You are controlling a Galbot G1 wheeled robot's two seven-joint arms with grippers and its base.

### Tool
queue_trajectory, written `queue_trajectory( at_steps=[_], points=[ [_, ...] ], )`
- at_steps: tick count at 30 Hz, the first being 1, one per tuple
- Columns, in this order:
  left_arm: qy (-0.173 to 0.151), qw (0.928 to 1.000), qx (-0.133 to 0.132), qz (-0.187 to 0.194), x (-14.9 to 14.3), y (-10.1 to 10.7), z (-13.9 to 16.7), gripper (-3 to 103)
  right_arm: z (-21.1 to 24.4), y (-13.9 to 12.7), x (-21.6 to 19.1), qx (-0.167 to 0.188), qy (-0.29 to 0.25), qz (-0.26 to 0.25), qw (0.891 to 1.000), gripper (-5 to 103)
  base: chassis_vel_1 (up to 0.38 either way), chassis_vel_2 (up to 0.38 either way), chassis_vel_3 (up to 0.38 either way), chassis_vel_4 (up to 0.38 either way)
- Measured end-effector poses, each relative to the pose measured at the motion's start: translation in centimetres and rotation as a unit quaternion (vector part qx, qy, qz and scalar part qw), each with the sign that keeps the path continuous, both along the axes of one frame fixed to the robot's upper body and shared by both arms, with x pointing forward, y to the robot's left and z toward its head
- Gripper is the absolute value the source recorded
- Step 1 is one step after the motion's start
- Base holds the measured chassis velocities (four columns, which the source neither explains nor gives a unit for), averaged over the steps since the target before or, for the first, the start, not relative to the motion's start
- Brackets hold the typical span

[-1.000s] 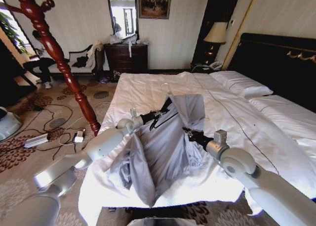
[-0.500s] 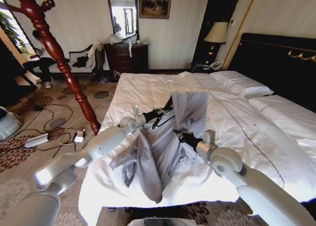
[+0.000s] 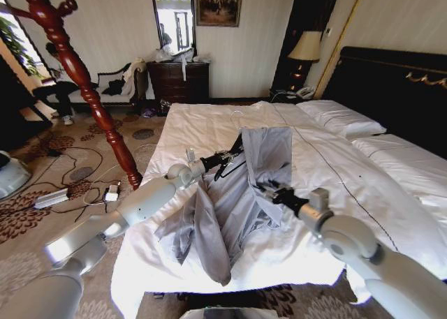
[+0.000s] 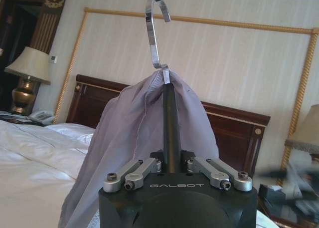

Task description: Pick up the clothes from the bed and hang them on the clothes hanger.

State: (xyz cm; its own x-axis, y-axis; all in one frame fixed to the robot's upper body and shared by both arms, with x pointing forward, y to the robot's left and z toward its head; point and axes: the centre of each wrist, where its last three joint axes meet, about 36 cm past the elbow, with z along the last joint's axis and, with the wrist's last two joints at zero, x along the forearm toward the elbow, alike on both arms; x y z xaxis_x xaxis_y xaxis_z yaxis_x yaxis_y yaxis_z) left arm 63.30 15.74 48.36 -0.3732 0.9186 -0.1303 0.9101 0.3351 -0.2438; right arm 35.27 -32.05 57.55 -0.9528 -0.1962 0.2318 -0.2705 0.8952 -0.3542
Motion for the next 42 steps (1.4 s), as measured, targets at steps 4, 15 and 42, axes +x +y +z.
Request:
queue_trajectory(
  at_steps=[4,15,42],
  points=[
    [-0.002,0.9998,0.012,-0.017,-0.9,-0.1,0.0,16,0.1,-2.6,1.5,-0.146,-0.079,-0.009,0.986,83,0.0,0.0,0.0,0.0],
    [-0.015,0.9968,0.057,-0.053,-2.3,1.1,0.4,16,-2.0,-4.9,3.7,-0.339,-0.14,0.02,0.93,100,0.0,0.0,0.0,0.0],
    [-0.021,0.9913,0.085,-0.098,-4.1,-1.2,0.5,16,-6.0,-5.9,6.6,-0.425,-0.121,0.037,0.896,61,0.0,0.0,0.0,0.0]
  ],
)
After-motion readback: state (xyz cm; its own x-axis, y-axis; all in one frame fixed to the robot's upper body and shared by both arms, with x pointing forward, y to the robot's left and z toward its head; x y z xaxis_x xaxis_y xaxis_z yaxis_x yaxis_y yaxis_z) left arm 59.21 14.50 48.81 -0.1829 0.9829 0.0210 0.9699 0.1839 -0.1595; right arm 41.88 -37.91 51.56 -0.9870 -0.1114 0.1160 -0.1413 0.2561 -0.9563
